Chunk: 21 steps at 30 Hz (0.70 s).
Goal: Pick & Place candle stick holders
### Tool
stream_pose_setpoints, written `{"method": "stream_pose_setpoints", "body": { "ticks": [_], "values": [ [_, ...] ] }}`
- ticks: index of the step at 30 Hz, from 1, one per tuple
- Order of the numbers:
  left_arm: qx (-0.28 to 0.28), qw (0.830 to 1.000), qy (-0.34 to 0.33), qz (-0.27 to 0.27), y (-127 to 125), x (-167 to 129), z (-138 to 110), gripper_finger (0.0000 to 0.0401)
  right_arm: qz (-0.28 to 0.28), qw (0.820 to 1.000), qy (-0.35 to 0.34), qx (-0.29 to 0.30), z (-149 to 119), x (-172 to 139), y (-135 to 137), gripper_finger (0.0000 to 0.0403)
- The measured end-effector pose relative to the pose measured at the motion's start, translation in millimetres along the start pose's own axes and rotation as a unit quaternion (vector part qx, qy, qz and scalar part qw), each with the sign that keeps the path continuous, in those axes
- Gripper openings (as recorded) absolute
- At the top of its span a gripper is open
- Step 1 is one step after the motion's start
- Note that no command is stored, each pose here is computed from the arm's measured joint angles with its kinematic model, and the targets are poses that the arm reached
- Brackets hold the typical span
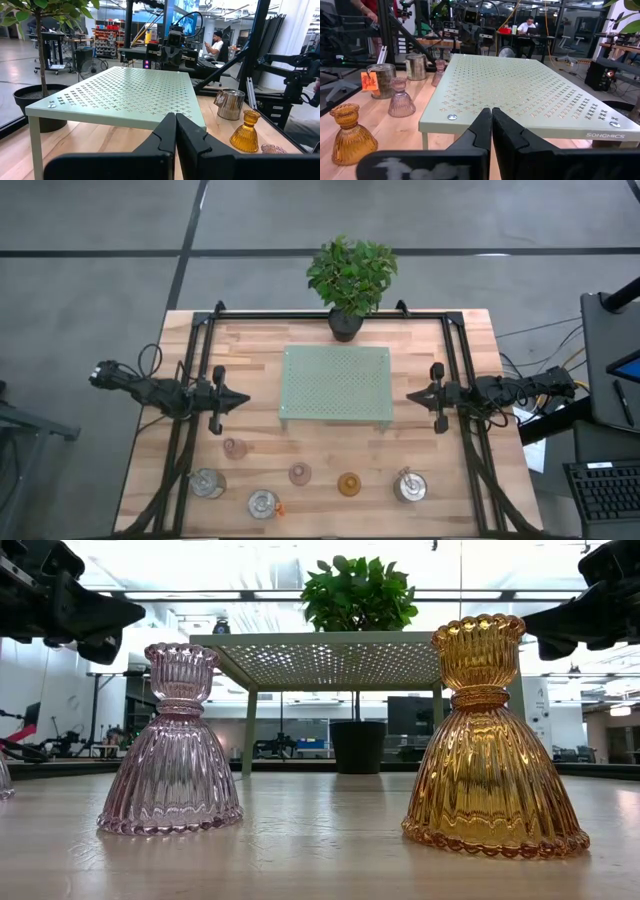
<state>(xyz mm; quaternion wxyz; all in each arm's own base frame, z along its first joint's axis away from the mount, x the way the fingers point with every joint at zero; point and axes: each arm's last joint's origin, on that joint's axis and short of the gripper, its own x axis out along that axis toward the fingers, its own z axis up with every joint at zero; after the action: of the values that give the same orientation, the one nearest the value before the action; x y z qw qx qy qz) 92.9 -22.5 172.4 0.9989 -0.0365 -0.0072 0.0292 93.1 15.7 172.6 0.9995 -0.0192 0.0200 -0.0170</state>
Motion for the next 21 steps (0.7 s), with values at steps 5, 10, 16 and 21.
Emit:
{"method": "stream_pose_setpoints", "body": {
  "ticks": [5,10,16,21],
  "values": [
    [0.000,1.000,0.000,0.000,0,0,0,0.0010,0.001,0.997,-0.014,0.072,3,0,0,0.0008],
    [0.000,1.000,0.000,0.000,0,0,0,0.0010,-0.004,0.980,-0.054,0.193,10,0,-1,0.0008],
    [0.000,1.000,0.000,0.000,0,0,0,0.0010,0.016,0.942,-0.098,0.320,20,-1,-2,0.0008],
    [0.000,1.000,0.000,0.000,0,0,0,0.0010,0.121,0.928,-0.096,0.340,20,3,6,0.0008]
  ]
}}
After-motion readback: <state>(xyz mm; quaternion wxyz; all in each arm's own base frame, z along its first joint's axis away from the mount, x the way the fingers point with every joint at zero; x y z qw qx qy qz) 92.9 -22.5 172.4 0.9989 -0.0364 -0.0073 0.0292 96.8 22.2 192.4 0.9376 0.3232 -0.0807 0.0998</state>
